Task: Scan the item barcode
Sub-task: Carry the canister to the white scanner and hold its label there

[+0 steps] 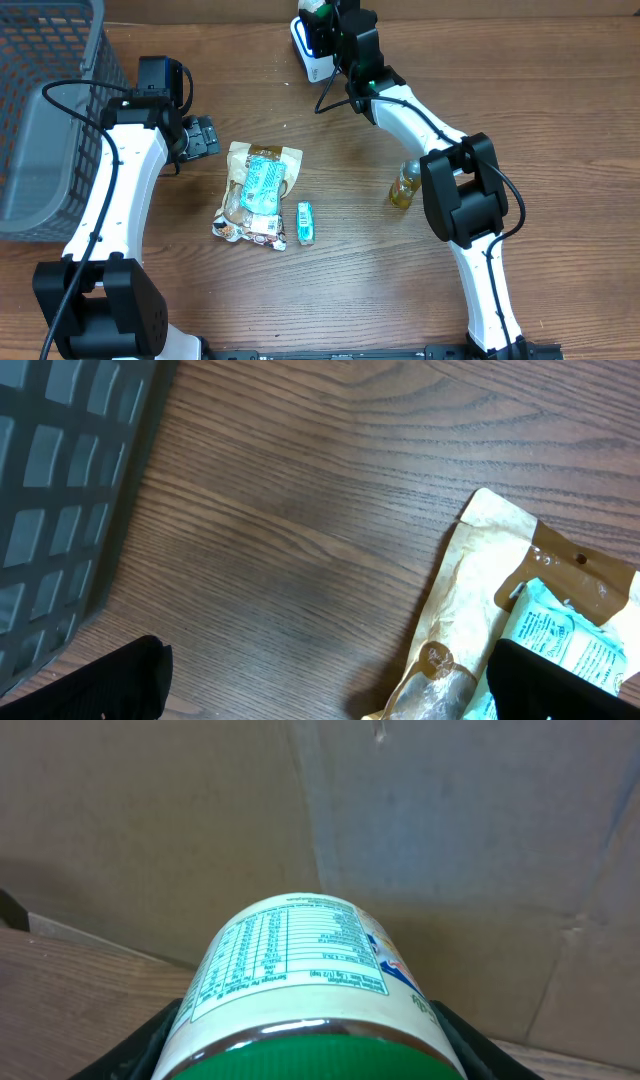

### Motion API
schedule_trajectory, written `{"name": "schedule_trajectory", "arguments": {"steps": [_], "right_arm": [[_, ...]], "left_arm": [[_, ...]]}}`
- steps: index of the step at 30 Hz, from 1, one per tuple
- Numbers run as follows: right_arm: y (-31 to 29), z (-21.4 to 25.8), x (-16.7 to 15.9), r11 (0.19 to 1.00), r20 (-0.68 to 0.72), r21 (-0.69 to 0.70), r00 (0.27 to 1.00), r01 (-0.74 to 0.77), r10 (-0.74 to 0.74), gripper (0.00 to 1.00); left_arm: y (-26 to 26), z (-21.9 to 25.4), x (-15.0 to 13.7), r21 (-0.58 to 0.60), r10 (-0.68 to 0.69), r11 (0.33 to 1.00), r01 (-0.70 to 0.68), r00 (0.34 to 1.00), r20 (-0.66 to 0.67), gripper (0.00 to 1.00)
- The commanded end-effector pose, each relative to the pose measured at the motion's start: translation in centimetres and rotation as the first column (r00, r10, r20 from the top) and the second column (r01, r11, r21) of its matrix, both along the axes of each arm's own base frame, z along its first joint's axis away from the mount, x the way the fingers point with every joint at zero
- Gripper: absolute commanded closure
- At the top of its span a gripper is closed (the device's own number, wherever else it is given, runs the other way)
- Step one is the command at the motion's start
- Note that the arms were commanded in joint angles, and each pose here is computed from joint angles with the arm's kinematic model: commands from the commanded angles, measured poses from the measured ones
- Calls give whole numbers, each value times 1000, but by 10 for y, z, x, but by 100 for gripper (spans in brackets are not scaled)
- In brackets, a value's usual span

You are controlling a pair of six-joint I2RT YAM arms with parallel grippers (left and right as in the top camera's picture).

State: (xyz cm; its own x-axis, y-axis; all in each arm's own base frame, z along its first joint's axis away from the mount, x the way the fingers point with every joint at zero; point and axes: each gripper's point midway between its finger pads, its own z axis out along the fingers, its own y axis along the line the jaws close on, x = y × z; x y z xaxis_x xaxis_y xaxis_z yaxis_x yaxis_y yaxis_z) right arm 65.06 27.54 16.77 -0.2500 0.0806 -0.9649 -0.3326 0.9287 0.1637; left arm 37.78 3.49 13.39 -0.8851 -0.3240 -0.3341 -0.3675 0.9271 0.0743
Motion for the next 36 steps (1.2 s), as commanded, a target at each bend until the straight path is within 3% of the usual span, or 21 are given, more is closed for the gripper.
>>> {"name": "schedule_trajectory", "arguments": {"steps": [1,17,30,36], "right_arm": [[1,-11,5,1000,10,1,1000,-4,4,96],[8,-8,11,997,122,53,991,-51,45,96],[-2,-16,16,998,115,50,993,-30,24,96],[-8,22,15,998,154,65,988,-25,15,96]], "left_arm": [[0,7,4,8,-18,1000,18,1000,19,0],[0,7,4,8,-18,1000,18,1000,19,0],[0,7,4,8,-18,1000,18,1000,19,0],[0,7,4,8,-18,1000,18,1000,19,0]]}}
